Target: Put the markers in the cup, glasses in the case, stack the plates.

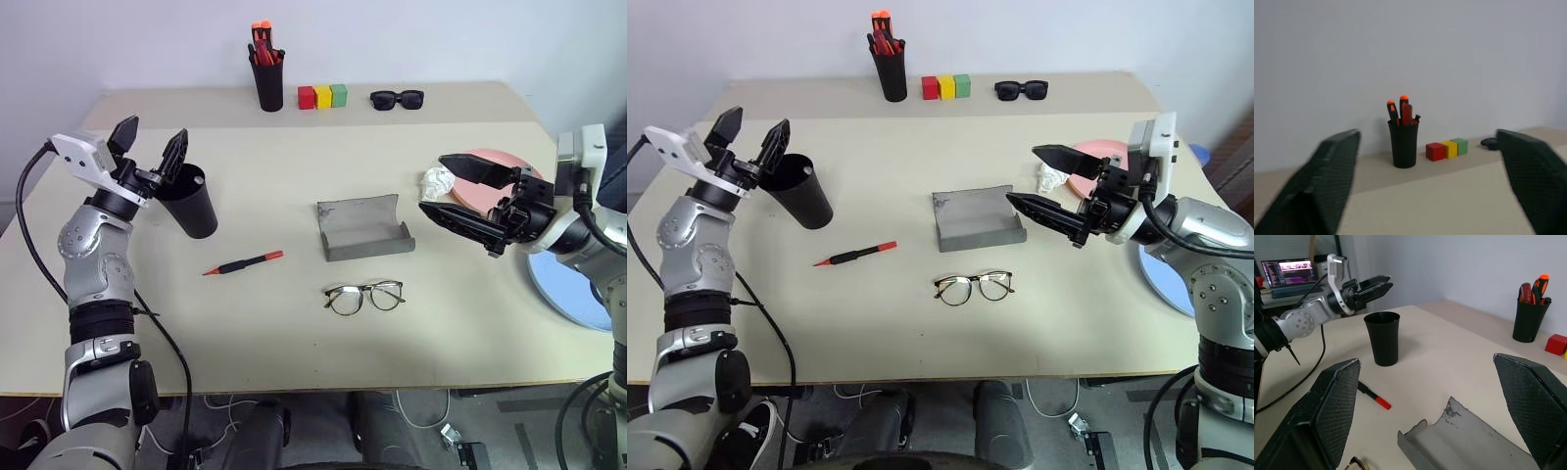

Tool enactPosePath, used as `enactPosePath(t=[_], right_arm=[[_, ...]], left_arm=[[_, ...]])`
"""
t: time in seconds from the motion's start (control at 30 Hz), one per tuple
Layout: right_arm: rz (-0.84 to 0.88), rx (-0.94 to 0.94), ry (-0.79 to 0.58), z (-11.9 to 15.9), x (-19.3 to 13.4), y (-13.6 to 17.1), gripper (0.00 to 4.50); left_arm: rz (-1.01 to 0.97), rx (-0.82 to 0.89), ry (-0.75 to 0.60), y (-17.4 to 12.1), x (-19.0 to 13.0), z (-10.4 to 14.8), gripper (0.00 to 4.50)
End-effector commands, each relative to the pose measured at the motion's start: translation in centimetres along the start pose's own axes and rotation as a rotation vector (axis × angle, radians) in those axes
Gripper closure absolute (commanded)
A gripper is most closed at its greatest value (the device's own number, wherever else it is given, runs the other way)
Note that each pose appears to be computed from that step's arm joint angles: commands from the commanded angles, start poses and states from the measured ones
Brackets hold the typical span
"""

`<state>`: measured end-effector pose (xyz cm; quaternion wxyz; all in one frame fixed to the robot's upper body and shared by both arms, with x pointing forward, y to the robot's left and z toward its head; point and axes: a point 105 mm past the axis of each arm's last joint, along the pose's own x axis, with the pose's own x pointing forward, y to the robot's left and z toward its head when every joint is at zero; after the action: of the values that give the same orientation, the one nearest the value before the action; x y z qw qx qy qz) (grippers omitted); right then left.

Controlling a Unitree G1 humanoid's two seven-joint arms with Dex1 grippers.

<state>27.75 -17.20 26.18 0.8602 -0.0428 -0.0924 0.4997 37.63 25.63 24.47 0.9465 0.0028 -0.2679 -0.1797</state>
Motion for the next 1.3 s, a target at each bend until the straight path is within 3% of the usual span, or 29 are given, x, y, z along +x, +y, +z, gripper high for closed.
enactPosePath(t=[0.03, 0.2, 0.3, 0.37, 0.47, 0.6, 0.87, 0.93, 1.13, 1.3], right_arm=[[0.004, -0.041, -0.020, 1.1, 0.1, 0.0, 0.05], [0.008, -0.036, -0.015, 1.0, -0.1, 0.1, 0.05], [0.014, -0.036, -0.005, 0.7, -0.3, 0.2, 0.05], [0.038, -0.041, 0.020, 0.2, -0.4, 0.7, 0.05], [0.041, -0.042, 0.030, -0.2, -0.4, 0.7, 0.05], [0.034, -0.042, 0.017, -0.1, -0.2, 0.5, 0.05], [0.013, -0.039, 0.027, -0.2, -0.6, 0.6, 0.05], [0.010, -0.037, 0.029, -0.3, -0.6, 0.6, 0.05], [0.024, -0.032, 0.042, -0.6, -0.6, 1.1, 0.05], [0.130, -0.021, 0.142, -2.4, -1.3, 3.4, 0.05]], left_arm=[[-0.050, 0.025, -0.023, -0.5, 0.2, 2.1, 0.04], [-0.234, -0.106, 0.114, -3.3, -0.1, 3.1, 0.04], [-0.440, -0.233, 0.280, -6.3, -1.0, 3.8, 0.04], [-0.581, -0.178, 0.404, -7.9, -2.4, 3.6, 0.04], [-0.660, -0.150, 0.538, -8.6, -3.5, 2.7, 0.04], [-0.797, 0.000, 0.794, -10.0, -5.5, -1.7, 0.04], [-0.836, 0.125, 0.960, -10.0, -6.9, -5.8, 0.04], [-0.812, 0.257, 1.030, -9.4, -7.3, -7.2, 0.04], [-0.751, 0.254, 1.095, -7.8, -7.2, -7.3, 0.04], [-0.796, 0.186, 1.106, -8.8, -7.2, -7.7, 0.04]])
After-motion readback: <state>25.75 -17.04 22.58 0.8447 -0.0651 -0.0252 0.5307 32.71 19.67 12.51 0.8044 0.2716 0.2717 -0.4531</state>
